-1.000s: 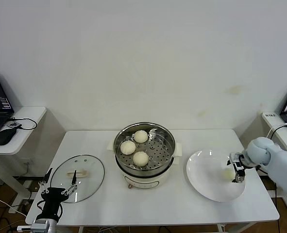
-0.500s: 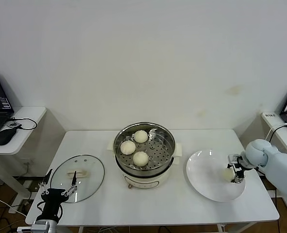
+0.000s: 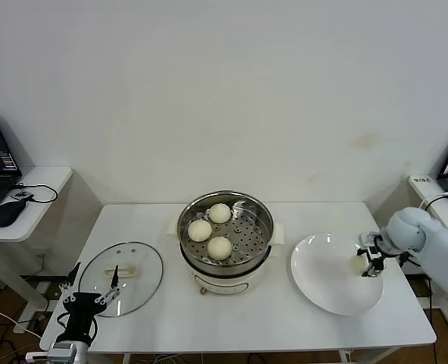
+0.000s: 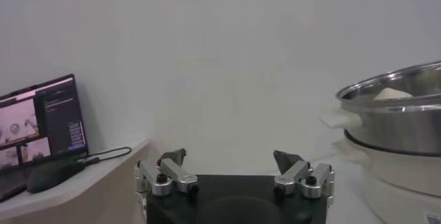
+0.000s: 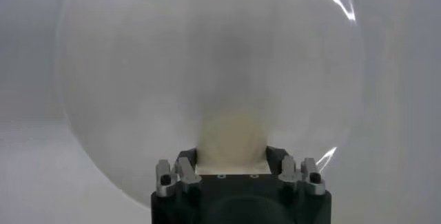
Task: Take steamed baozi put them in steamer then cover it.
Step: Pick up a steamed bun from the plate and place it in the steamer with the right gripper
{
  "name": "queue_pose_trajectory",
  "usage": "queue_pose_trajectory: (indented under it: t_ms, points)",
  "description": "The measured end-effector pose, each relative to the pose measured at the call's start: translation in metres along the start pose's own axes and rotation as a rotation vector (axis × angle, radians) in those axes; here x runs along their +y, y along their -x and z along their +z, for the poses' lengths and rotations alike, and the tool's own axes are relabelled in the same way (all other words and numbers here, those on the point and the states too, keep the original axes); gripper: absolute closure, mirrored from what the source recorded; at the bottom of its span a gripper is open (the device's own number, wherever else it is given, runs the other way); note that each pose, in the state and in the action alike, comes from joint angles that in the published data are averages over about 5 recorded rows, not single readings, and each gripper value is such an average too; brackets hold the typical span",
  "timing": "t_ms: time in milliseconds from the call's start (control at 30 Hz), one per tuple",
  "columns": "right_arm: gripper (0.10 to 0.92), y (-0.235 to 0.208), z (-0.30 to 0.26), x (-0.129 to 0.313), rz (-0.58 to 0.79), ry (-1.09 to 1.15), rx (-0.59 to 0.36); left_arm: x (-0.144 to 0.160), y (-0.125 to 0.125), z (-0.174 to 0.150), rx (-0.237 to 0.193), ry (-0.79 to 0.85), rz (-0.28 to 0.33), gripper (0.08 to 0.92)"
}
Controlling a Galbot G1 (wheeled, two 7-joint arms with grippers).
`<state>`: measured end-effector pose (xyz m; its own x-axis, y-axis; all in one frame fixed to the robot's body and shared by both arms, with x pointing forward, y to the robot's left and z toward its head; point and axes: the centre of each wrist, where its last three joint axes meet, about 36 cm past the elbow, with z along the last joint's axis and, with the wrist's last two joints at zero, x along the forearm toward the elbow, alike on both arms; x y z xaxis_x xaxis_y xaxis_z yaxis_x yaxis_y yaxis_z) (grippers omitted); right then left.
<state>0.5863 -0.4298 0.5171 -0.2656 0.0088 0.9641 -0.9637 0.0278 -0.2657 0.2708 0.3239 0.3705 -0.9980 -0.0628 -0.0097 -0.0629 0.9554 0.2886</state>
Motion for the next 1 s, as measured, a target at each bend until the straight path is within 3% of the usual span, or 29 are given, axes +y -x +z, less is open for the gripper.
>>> queue_pose_trajectory:
  t_ms: [600,1000]
  points:
    - [0.379,-0.142,-0.110,-0.071,0.177,-0.015,-0.230,-0.003,0.006,-0.001,-0.016,-0.001,0.011,0.177]
    - [0.377,-0.160,-0.233,-0.091,0.151,-0.071,-0.315,0.002,0.007,0.000,-0.029,0.022,0.008,0.177]
